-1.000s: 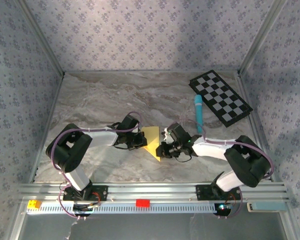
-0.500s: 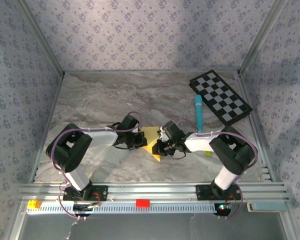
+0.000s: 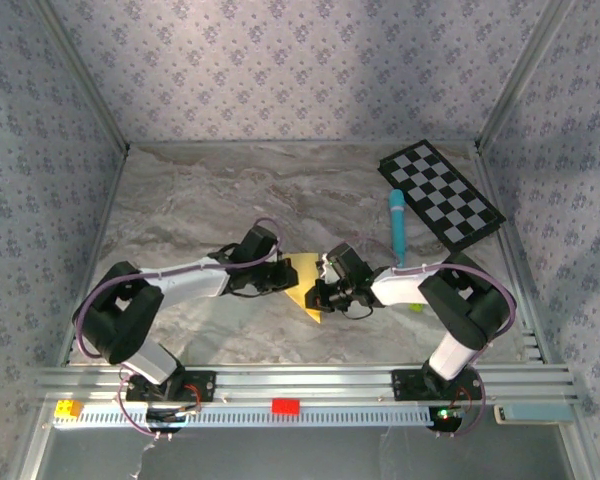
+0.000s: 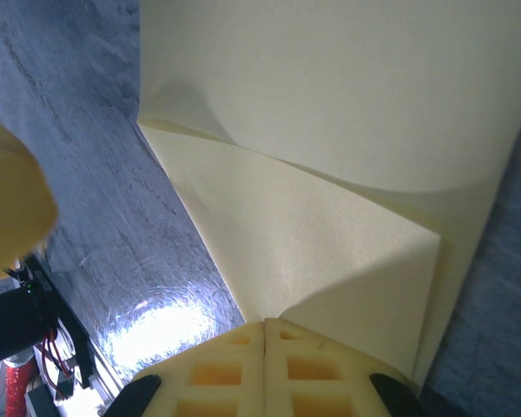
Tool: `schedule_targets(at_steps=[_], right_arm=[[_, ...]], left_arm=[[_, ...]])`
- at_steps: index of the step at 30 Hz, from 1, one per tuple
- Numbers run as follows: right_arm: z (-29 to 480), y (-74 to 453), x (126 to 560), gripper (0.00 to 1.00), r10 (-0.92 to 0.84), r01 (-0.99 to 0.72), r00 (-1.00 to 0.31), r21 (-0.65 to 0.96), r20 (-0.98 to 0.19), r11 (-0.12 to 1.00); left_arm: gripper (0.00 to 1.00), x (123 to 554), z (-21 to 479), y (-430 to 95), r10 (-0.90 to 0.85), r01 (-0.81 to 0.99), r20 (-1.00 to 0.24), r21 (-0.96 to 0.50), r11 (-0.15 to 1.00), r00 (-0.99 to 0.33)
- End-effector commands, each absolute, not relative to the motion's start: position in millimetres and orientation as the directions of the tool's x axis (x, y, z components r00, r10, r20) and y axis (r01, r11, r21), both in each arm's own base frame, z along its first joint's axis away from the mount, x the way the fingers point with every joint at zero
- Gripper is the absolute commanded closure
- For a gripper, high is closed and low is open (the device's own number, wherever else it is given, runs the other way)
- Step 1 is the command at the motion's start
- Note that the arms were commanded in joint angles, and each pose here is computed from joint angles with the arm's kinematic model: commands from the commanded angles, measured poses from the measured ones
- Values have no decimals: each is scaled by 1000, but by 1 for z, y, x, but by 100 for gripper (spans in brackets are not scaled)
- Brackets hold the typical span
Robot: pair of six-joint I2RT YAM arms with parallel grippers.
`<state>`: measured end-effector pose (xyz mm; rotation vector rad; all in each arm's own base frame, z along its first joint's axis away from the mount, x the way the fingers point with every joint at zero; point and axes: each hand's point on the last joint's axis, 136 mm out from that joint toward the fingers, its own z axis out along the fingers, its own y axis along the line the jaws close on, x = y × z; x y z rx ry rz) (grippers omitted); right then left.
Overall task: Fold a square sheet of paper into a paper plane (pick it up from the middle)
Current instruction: Third fold the triangle at the center of the table.
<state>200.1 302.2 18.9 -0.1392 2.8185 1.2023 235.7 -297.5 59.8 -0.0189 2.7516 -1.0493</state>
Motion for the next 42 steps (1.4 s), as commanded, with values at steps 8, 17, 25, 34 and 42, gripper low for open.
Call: schedule_targets(at_steps=[8, 17, 25, 34, 42], right_arm=[[-10, 278, 186, 96, -27, -44, -999, 639, -36, 768], [-14, 274, 181, 97, -34, -44, -999, 632, -27, 774], [-12, 276, 181, 97, -42, -53, -999, 638, -32, 768], [5, 286, 191, 95, -83, -116, -993, 660, -80, 743], [50, 297, 210, 86, -92, -211, -975, 710, -202, 672]], left_arm=[[99, 229, 8, -281, -99, -6, -126, -589, 808, -987], [100, 241, -2, -250, -179, -93, -109, -539, 837, -978], [100, 250, 0, -232, -210, -135, -93, -507, 851, -973], [99, 251, 24, -224, -244, -137, -140, -523, 841, -960], [97, 252, 50, -224, -250, -101, -194, -565, 819, -949]])
